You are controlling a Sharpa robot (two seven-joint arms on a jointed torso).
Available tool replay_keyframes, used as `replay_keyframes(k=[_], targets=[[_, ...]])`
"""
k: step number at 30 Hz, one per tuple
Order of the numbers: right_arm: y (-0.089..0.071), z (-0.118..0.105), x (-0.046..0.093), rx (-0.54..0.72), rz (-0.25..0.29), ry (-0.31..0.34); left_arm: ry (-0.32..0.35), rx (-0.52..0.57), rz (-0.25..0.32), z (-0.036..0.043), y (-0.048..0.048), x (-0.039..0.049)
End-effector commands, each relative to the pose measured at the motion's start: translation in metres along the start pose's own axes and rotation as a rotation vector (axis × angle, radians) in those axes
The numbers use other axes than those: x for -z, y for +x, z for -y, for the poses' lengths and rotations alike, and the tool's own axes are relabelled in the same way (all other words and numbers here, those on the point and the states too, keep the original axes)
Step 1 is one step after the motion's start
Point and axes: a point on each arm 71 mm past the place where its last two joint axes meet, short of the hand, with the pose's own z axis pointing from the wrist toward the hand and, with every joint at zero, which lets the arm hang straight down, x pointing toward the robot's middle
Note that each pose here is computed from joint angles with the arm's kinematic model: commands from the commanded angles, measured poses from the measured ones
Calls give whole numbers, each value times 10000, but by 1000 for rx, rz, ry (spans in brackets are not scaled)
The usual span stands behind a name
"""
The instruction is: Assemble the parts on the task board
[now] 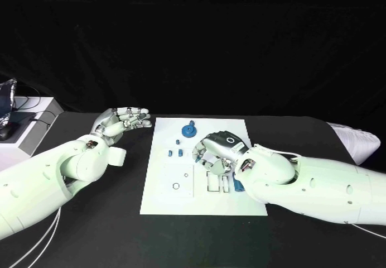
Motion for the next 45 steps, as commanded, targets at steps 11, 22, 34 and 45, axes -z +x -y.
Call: replay_keyframes(k=[11,22,34,45], targets=[[357,-189,-126,45,-103,-23,49,23,27,29,93,-13],[475,-258,-185,51,-123,-26,49,28,26,31,113,3],[490,-314,-194,54,-115,-39,44,24,30,35,86,17],[525,-330,-205,68,-153,-42,39,23,29,35,77,24]])
